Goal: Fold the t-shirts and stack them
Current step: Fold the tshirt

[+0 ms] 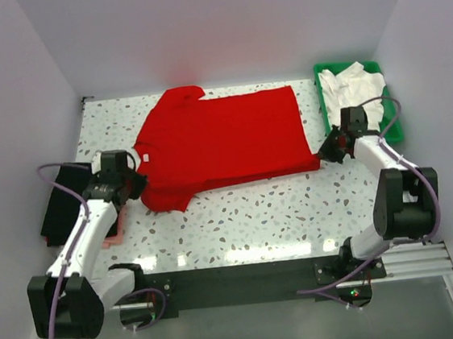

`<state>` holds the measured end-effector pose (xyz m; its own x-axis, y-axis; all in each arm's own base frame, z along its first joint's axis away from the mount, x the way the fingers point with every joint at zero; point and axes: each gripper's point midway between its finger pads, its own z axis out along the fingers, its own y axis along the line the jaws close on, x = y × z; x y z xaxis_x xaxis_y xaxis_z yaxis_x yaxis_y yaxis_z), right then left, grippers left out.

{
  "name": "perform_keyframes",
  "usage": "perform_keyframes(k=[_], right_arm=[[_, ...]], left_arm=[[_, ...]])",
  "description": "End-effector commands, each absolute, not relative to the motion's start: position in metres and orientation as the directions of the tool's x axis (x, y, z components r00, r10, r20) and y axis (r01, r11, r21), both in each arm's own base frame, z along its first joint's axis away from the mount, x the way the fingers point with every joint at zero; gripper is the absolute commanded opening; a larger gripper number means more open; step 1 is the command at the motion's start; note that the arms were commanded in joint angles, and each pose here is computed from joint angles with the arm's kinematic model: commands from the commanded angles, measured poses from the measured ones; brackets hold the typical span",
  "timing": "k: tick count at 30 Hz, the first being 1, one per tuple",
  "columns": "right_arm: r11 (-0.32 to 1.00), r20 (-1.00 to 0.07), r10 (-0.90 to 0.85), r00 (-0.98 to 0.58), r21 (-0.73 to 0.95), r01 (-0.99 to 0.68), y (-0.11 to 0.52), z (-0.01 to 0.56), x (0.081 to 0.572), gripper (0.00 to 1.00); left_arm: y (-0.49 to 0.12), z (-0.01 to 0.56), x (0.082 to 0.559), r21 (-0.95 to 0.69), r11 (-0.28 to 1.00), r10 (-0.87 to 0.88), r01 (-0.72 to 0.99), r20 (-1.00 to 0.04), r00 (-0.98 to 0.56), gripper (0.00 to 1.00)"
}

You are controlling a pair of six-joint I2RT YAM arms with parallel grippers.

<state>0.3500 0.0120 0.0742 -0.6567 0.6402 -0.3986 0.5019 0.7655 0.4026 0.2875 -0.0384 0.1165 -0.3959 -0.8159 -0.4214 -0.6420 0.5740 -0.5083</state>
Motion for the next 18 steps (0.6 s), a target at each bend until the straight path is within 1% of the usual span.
perform_keyframes(k=[1, 7, 14, 18], right_arm=[[0.766, -0.391, 0.636, -0.665, 0.428, 0.48, 0.013, 0.074, 0.376, 0.0], [0.746, -0.37, 0.652, -0.661, 0.472, 0.471, 0.018, 0.073, 0.406, 0.0], [0.733, -0.375, 0.665, -0.646, 0.494, 0.468, 0.017, 0.08, 0.429, 0.0], [0.732, -0.361, 0.664, -0.654, 0.489, 0.473, 0.018, 0.075, 0.435, 0.0]], left_arm=[[-0.036, 0.147, 0.33, -0.537, 0.609, -0.787, -0.584, -0.499, -0.362, 0.0], [-0.036, 0.144, 0.36, -0.509, 0.617, -0.779, -0.601, -0.502, -0.375, 0.0], [-0.035, 0.133, 0.376, -0.484, 0.612, -0.781, -0.626, -0.494, -0.382, 0.0], [-0.035, 0.123, 0.383, -0.464, 0.614, -0.779, -0.639, -0.487, -0.395, 0.0]])
